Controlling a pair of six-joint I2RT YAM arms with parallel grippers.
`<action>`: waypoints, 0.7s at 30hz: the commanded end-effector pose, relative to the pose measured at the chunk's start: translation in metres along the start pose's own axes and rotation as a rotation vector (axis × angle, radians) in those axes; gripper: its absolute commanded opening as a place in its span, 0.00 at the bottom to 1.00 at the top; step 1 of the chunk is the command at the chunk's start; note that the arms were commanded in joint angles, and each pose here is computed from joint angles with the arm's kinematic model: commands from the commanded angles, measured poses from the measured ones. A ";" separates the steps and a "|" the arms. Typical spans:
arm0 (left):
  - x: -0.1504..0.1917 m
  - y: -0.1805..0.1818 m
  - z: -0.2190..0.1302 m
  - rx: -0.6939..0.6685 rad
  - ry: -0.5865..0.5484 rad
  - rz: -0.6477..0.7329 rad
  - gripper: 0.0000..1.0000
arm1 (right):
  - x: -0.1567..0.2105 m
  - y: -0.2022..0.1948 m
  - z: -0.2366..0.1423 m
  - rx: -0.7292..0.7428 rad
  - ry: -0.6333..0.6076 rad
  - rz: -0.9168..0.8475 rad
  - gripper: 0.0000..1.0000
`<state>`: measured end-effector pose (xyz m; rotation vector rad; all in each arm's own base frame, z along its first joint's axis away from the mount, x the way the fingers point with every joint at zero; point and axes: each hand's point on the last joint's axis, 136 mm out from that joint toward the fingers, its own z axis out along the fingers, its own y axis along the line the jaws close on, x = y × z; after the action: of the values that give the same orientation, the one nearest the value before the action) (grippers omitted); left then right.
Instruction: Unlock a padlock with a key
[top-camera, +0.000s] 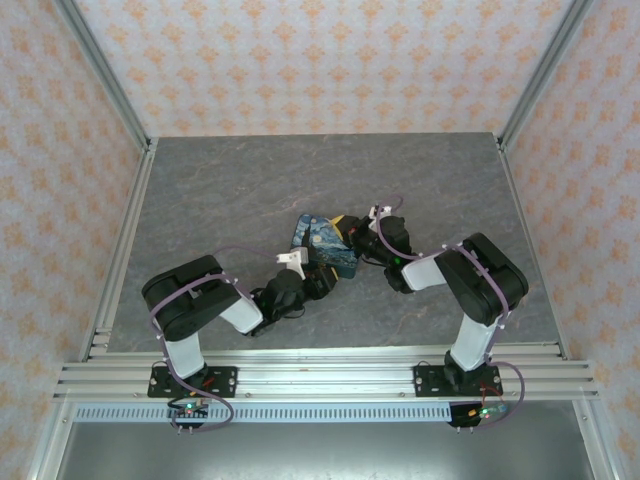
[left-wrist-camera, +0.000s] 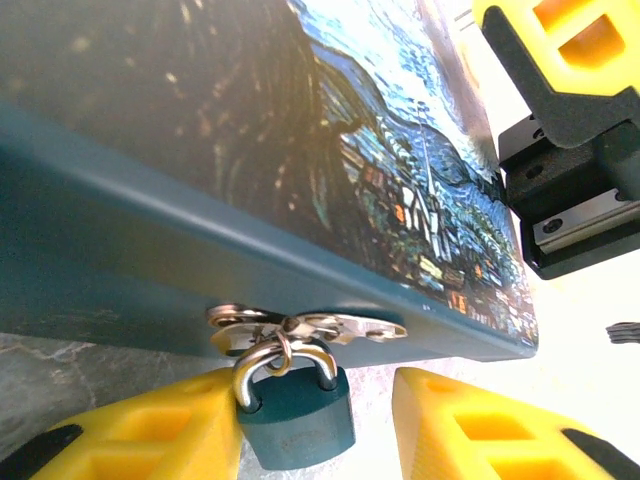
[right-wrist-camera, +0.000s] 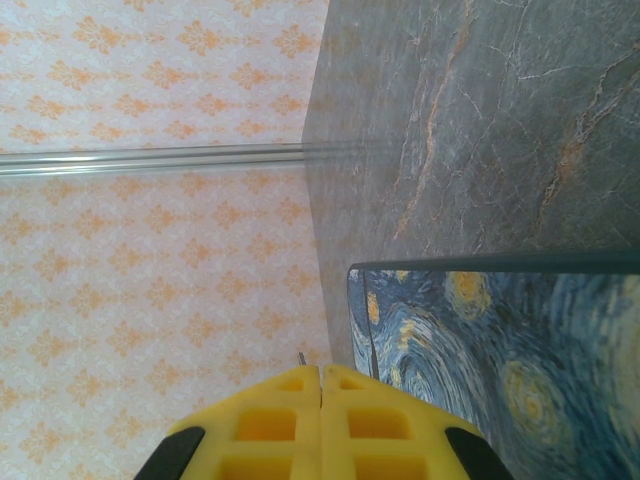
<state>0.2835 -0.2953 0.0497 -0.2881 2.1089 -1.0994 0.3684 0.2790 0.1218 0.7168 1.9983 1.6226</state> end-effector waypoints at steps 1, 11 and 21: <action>-0.017 -0.034 -0.003 0.118 -0.083 -0.024 0.43 | 0.008 -0.034 0.001 0.096 0.026 0.037 0.00; -0.023 -0.023 -0.001 0.067 -0.129 -0.032 0.43 | 0.008 -0.035 0.003 0.097 0.027 0.038 0.00; -0.024 -0.041 0.001 0.152 -0.124 -0.111 0.45 | 0.008 -0.036 0.003 0.096 0.028 0.039 0.00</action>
<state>0.2879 -0.2957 0.0518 -0.3852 2.0574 -1.1334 0.3697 0.2799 0.1228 0.7081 1.9851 1.6317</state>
